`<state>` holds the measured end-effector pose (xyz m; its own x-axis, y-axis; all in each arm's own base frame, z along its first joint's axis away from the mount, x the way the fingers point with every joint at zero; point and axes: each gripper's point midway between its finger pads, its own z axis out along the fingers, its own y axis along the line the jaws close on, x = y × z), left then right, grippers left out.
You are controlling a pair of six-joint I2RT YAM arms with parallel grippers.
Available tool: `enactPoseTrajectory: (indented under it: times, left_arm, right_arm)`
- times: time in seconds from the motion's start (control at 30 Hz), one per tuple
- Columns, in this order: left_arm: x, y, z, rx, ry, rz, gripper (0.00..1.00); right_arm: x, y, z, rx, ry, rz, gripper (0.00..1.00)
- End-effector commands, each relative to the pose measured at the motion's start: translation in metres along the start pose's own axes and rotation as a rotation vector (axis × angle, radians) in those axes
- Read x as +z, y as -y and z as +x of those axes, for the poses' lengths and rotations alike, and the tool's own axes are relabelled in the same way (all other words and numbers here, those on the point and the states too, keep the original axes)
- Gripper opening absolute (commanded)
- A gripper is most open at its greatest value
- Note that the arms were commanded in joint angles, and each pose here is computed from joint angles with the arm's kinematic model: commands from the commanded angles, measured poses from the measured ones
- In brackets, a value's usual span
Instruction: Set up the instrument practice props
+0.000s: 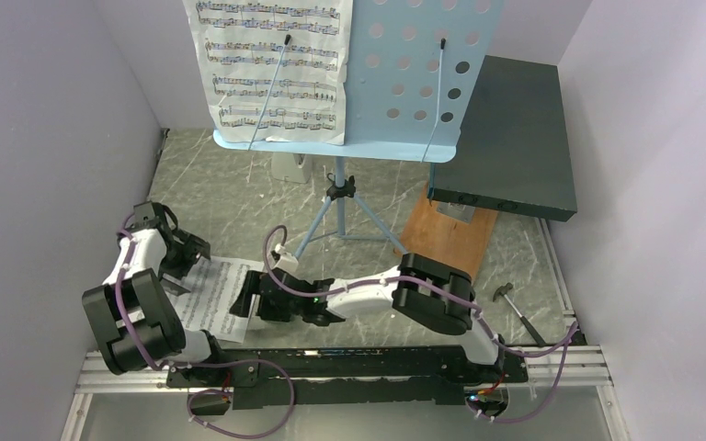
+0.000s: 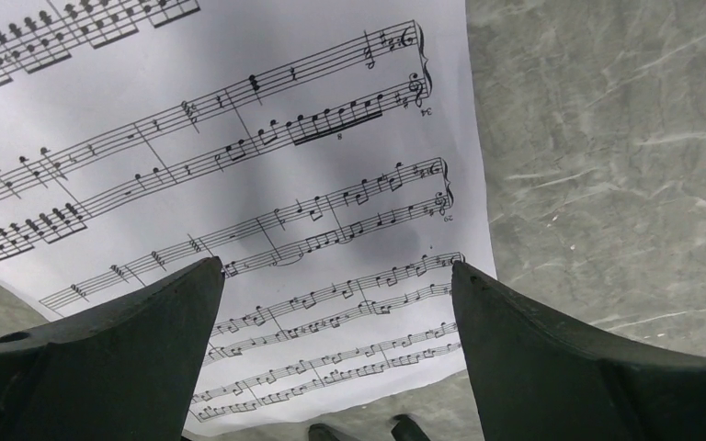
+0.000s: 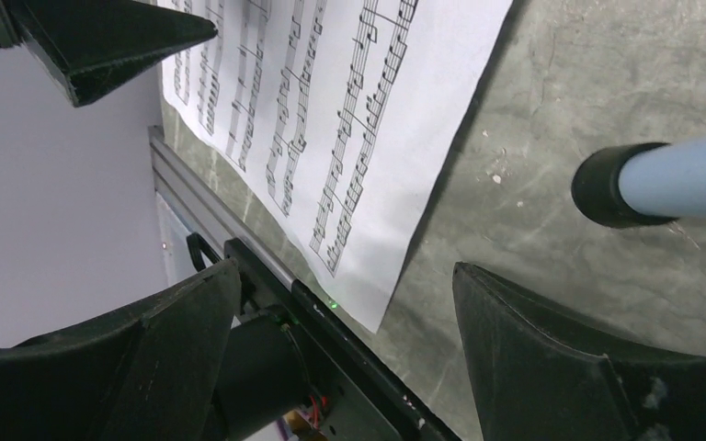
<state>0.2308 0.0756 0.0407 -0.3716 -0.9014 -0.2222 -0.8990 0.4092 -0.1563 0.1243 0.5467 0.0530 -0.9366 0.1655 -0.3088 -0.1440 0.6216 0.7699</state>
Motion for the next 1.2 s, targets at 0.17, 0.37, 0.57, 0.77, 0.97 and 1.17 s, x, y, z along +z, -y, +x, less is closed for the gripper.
enactPoseTrajectory:
  times: [0.17,0.37,0.57,0.77,0.97,1.17]
  left_arm:
    - [0.015,-0.006,0.01,0.034,-0.049,-0.008,0.99]
    - [0.014,-0.009,0.01,0.025,-0.036,-0.011,1.0]
    - [0.016,-0.011,0.011,0.032,-0.052,-0.031,1.0]
    - [0.016,-0.012,0.01,0.031,-0.051,-0.028,0.99]
    - [0.014,-0.017,0.004,0.015,-0.02,-0.055,1.0]
    - [0.014,-0.016,0.006,0.018,-0.029,-0.042,0.99]
  right_arm:
    - [0.017,0.008,-0.009,0.044,0.06,0.102,0.88]
    - [0.025,0.023,-0.015,0.109,0.112,0.18,0.88]
    - [0.035,0.016,-0.017,0.134,0.123,0.152,0.88]
    - [0.039,0.016,-0.02,0.115,0.107,0.099,0.85]
    - [0.042,0.013,-0.024,0.065,0.113,0.046,0.79]
    - [0.037,0.003,-0.041,-0.035,0.175,0.003,0.6]
